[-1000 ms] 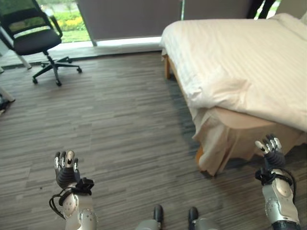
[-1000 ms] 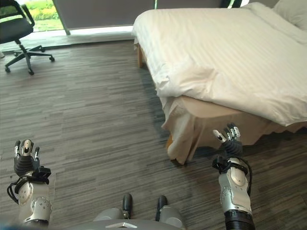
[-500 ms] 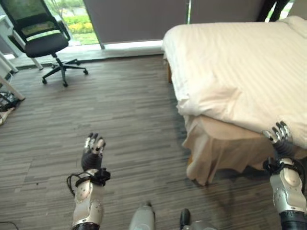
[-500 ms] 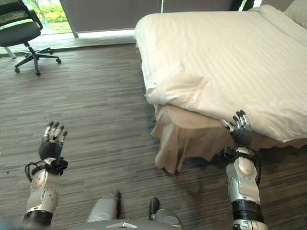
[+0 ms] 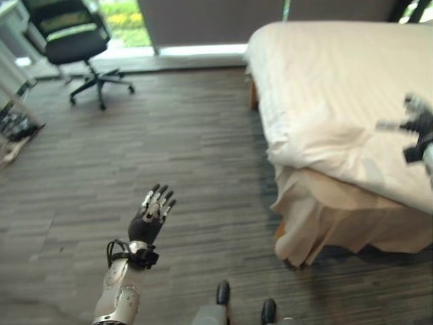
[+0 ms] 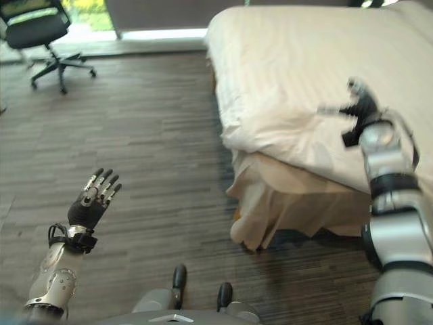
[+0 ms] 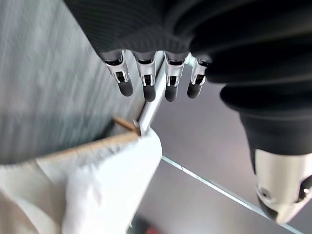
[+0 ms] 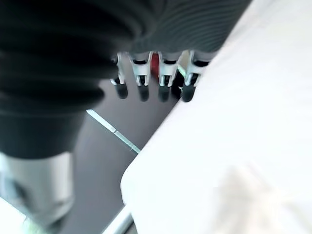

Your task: Making the bed.

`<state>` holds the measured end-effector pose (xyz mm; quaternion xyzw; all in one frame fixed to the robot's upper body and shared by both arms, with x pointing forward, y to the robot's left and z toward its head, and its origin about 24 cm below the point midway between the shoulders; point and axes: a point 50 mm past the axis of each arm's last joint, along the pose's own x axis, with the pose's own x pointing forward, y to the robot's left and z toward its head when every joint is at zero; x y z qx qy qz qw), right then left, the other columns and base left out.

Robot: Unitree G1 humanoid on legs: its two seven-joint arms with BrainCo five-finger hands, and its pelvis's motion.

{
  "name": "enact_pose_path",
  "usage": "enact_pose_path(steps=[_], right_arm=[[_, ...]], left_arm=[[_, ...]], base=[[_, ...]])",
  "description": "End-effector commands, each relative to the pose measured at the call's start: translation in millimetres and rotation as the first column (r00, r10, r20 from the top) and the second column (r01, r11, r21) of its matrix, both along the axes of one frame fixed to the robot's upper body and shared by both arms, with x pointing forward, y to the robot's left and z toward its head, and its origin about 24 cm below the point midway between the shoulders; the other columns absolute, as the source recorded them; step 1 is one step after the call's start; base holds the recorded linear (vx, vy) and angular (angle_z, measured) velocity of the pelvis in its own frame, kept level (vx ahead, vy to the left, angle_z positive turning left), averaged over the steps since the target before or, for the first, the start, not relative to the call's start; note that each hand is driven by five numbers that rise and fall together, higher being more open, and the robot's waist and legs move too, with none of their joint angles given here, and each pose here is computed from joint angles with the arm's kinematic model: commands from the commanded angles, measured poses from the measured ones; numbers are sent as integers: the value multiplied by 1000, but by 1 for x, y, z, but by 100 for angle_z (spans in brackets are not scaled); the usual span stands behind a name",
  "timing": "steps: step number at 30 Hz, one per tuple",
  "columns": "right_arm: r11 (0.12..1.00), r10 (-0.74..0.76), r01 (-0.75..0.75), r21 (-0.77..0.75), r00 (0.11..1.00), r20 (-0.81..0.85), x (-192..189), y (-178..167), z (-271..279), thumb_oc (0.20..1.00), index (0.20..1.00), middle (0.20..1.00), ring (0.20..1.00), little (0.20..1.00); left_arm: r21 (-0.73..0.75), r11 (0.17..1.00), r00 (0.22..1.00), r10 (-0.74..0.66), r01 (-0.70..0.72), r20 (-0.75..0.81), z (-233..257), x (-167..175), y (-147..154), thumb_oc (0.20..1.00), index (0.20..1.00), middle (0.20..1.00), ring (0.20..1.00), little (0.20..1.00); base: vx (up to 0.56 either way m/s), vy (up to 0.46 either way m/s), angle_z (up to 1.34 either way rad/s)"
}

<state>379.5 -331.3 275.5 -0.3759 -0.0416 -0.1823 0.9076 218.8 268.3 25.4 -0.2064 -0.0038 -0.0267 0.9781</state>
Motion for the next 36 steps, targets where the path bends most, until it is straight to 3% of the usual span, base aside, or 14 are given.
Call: enact_pose_path(steps=[1, 3, 4, 8, 9, 17, 23, 36], right_arm=[[982, -71, 81, -169, 995, 66, -6, -2, 46, 1000, 1000, 1000, 1000, 1000], [966, -99, 114, -233, 992, 73, -6, 1, 61, 1000, 1000, 1000, 1000, 1000], [926, -167, 175, -334, 984, 53, -10, -4, 74, 1000, 1000, 1000, 1000, 1000], [878, -242, 243, -413, 969, 55, -16, -10, 85, 1000, 1000, 1000, 1000, 1000], [805, -310, 287, -519, 950, 44, -21, -14, 94, 1000, 1000, 1000, 1000, 1000], [637, -502, 458, -620, 857, 118, -53, -39, 133, 1000, 1000, 1000, 1000, 1000], [602, -552, 502, -621, 823, 130, -67, -52, 139, 1000, 1000, 1000, 1000, 1000], [648, -516, 515, -561, 839, 175, -70, -53, 142, 1000, 1000, 1000, 1000, 1000]], left_arm=[[61, 997, 991, -50, 43, 121, 32, 10, 6, 1000, 1000, 1000, 1000, 1000], [75, 996, 992, -63, 55, 109, 32, 10, 6, 1000, 1000, 1000, 1000, 1000], [75, 995, 993, -75, 68, 93, 29, 8, 3, 1000, 1000, 1000, 1000, 1000], [70, 995, 995, -75, 71, 60, 22, 7, 2, 1000, 1000, 1000, 1000, 1000], [81, 995, 996, -67, 63, 55, 23, 5, 4, 1000, 1000, 1000, 1000, 1000], [97, 991, 995, -97, 96, 8, 16, 5, -8, 1000, 1000, 1000, 1000, 1000], [92, 989, 994, -113, 113, 0, 14, 5, -14, 1000, 1000, 1000, 1000, 1000], [114, 990, 992, -97, 87, 80, 28, 13, -25, 1000, 1000, 1000, 1000, 1000]], base=[[-65, 12, 34], [-58, 4, 38], [-41, 1, 32], [-38, 0, 24], [0, 0, 0], [-3, -4, 2], [1, 3, -1], [-29, -24, -11]])
